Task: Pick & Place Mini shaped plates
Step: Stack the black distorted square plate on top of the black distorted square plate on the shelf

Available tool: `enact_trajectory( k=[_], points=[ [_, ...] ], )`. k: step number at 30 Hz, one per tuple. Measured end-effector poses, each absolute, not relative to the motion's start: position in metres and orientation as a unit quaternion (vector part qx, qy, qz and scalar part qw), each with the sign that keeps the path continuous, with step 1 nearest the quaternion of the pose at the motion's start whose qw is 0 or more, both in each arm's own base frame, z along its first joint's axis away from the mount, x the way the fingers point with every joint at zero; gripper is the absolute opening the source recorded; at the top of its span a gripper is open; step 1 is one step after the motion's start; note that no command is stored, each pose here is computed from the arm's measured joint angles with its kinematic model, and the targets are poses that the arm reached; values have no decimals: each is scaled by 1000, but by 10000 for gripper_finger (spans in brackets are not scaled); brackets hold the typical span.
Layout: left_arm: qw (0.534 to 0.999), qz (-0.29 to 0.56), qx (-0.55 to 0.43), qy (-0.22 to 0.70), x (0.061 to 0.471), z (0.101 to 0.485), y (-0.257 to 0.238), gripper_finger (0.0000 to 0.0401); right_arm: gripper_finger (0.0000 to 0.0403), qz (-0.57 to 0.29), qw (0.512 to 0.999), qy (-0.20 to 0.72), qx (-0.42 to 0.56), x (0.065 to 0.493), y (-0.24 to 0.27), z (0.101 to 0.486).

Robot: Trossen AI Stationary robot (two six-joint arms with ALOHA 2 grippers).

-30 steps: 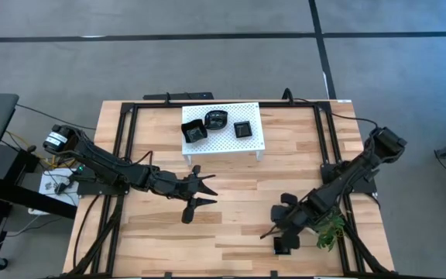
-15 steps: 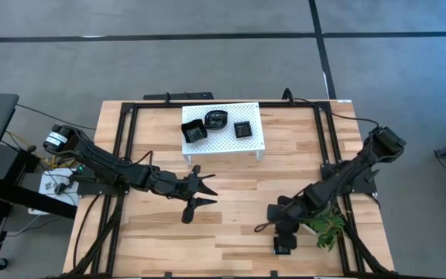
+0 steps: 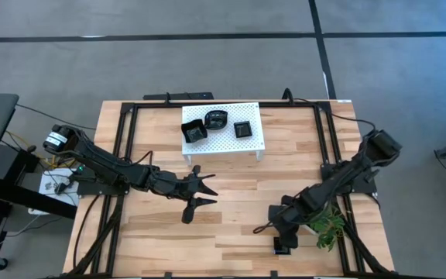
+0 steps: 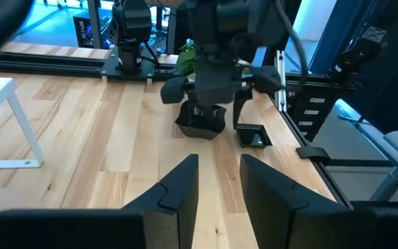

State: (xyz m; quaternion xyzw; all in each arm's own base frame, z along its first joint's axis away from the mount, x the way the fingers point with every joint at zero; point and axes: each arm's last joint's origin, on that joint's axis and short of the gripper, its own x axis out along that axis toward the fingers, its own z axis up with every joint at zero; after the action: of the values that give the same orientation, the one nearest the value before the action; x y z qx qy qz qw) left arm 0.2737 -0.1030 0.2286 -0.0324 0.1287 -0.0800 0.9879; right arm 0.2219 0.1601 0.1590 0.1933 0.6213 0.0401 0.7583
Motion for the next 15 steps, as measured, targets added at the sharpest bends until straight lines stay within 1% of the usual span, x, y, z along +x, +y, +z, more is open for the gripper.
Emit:
enact_trajectory(
  k=[2,4,8,11,15],
  points=[
    [988,-80,-32,129,274,229,-103,108,166,37,749,633,193,222,159,156],
    [988,-80,-32,129,274,229,-103,108,165,36,751,633,185,223,159,153],
    [988,-80,-32,129,274,229,-103,108,151,28,747,647,150,223,158,142],
    [988,-80,-32,128,274,229,-103,108,118,29,744,651,144,225,158,139],
    [988,-80,-33,127,274,229,-103,108,51,30,745,651,143,223,156,142]
  ],
)
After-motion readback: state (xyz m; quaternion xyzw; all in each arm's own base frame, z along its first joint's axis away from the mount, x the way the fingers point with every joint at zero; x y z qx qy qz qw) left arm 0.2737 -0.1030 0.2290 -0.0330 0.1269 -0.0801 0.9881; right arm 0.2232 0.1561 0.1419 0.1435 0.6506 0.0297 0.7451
